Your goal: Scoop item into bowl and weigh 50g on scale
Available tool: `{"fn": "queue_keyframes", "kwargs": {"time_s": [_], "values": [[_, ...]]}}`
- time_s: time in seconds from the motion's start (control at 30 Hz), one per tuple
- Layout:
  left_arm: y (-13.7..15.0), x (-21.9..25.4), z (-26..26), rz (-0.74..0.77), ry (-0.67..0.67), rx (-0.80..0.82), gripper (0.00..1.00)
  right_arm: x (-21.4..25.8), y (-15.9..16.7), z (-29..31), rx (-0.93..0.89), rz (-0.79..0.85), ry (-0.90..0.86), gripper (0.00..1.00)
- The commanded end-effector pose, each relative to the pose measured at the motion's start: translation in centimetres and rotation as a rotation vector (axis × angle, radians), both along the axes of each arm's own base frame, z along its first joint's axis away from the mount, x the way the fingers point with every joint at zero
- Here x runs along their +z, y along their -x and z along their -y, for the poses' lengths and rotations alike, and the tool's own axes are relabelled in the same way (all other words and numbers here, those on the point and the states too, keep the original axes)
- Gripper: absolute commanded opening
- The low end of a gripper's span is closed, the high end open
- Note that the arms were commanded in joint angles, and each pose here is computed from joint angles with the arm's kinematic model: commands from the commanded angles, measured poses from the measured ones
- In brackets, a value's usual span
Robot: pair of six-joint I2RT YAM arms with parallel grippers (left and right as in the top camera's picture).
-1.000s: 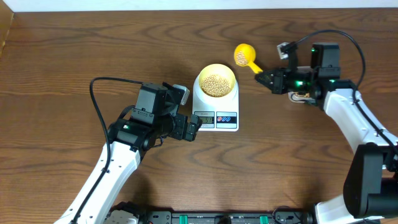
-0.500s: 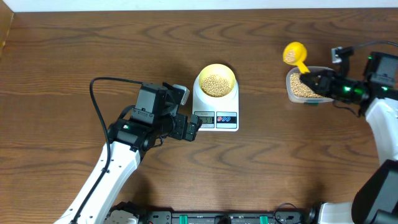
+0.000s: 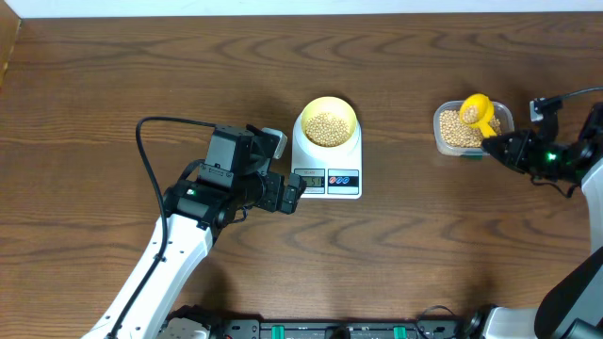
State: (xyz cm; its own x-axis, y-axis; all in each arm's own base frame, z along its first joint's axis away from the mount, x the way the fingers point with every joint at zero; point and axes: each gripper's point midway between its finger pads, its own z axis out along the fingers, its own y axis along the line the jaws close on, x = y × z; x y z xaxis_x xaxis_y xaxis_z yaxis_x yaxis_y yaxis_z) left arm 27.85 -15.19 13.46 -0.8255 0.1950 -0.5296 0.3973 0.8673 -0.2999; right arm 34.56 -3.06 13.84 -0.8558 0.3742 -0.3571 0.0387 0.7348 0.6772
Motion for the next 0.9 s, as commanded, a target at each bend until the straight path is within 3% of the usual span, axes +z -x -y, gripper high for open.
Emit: {"fn": "queue_keyframes", "kwargs": {"time_s": [0.0, 0.37, 0.6, 0.87], "values": [[-0.1, -0.1, -0.1, 0.003, -0.009, 0.002, 1.00, 0.6, 0.3, 1.0, 0.002, 0.036, 0.047, 0.01], [-0.1, -0.1, -0.1, 0.003, -0.009, 0.002, 1.00, 0.0, 0.9, 3.7, -0.008, 0.030, 0.262, 0.01], [-0.1, -0.1, -0.1, 0.003, -0.009, 0.002, 1.00, 2.7, 1.3, 5.5, -0.033, 0.100, 0.484, 0.01], [-0.1, -0.1, -0.1, 0.003, -0.009, 0.002, 1.00, 2.8, 0.9, 3.5, 0.080, 0.105, 0.685, 0.01]]}}
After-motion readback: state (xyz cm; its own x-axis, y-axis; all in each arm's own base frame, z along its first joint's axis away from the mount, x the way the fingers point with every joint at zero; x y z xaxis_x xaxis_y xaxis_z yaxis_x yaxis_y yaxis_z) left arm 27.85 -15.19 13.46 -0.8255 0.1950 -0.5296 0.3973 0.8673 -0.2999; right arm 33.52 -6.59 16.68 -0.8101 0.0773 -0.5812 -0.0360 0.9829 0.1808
